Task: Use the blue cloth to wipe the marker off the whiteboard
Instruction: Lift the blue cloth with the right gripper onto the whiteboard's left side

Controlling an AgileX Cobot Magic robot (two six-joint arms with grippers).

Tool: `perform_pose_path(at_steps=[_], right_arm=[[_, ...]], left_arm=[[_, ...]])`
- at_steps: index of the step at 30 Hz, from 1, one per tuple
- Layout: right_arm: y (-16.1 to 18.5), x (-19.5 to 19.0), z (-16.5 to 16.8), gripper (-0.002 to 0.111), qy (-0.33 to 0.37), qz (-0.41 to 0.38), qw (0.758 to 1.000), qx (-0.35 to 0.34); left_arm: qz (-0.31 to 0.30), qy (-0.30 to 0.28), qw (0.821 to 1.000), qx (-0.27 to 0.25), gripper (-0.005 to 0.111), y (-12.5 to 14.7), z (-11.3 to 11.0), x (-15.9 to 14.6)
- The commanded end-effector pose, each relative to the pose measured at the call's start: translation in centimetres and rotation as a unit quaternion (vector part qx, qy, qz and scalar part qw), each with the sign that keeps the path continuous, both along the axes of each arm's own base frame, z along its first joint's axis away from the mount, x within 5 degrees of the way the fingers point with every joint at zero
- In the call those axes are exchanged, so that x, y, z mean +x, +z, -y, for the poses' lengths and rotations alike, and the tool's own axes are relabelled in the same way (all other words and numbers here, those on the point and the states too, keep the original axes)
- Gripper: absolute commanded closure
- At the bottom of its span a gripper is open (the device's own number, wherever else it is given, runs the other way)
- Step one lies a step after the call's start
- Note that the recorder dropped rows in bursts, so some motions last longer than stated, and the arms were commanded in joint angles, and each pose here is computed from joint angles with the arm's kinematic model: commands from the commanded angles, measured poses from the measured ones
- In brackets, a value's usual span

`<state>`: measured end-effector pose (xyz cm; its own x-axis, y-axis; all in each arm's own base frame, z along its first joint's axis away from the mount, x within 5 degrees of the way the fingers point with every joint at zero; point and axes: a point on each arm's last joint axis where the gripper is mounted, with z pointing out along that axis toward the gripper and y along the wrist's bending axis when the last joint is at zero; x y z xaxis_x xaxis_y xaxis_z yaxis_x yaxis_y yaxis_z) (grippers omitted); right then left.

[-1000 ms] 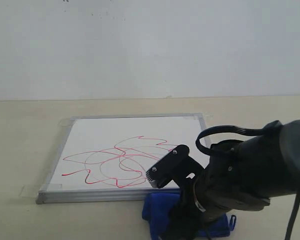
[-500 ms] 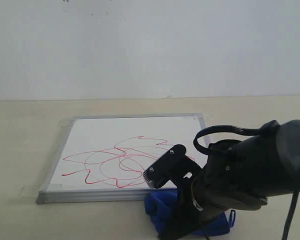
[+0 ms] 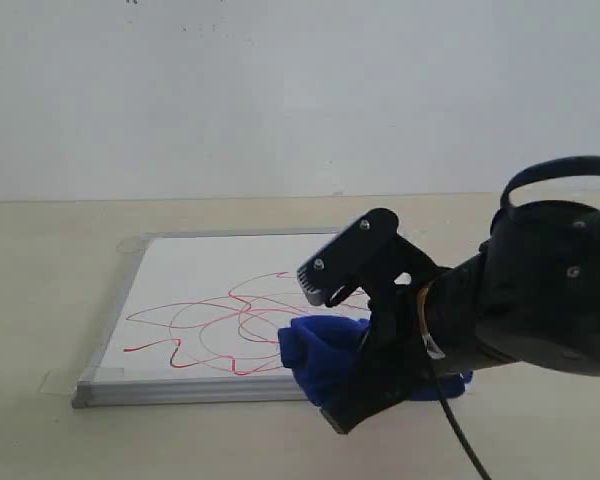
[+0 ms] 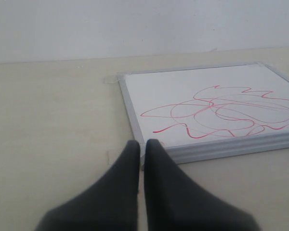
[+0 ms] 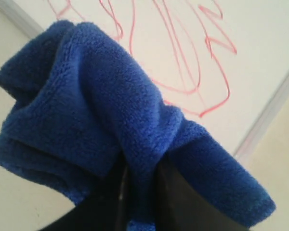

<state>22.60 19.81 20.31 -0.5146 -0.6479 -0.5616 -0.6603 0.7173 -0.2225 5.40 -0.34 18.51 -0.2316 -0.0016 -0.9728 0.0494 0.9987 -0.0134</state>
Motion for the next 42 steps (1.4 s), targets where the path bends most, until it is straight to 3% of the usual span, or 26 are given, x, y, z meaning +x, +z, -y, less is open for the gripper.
perform_pose_path(at_steps=[1, 10, 14, 21, 28, 36, 42], right_arm=[[2.2, 1.1, -1.3, 0.109, 0.028, 0.044, 0.998, 0.034], [5.1, 5.5, -5.6, 0.109, 0.020, 0.079, 0.993, 0.082], [5.1, 7.1, -7.4, 0.109, 0.017, 0.055, 0.996, 0.071], [5.0, 9.1, -11.3, 0.109, 0.081, -0.037, 0.995, 0.049], [4.8, 11.9, -14.6, 0.109, 0.095, -0.051, 0.993, 0.056], [2.0, 14.9, -17.6, 0.109, 0.091, -0.085, 0.990, 0.066], [-0.9, 17.2, -18.0, 0.109, 0.049, -0.143, 0.980, 0.132]], left_arm=[[0.002, -0.004, 1.000, -0.004, 0.103, -0.1, 0.1, 0.0], [0.002, -0.004, 1.000, -0.004, 0.103, -0.1, 0.1, 0.0], [0.002, -0.004, 1.000, -0.004, 0.103, -0.1, 0.1, 0.0], [0.002, -0.004, 1.000, -0.004, 0.103, -0.1, 0.1, 0.0], [0.002, -0.004, 1.000, -0.004, 0.103, -0.1, 0.1, 0.0], [0.002, -0.004, 1.000, -0.004, 0.103, -0.1, 0.1, 0.0], [0.002, -0.004, 1.000, -0.004, 0.103, -0.1, 0.1, 0.0]])
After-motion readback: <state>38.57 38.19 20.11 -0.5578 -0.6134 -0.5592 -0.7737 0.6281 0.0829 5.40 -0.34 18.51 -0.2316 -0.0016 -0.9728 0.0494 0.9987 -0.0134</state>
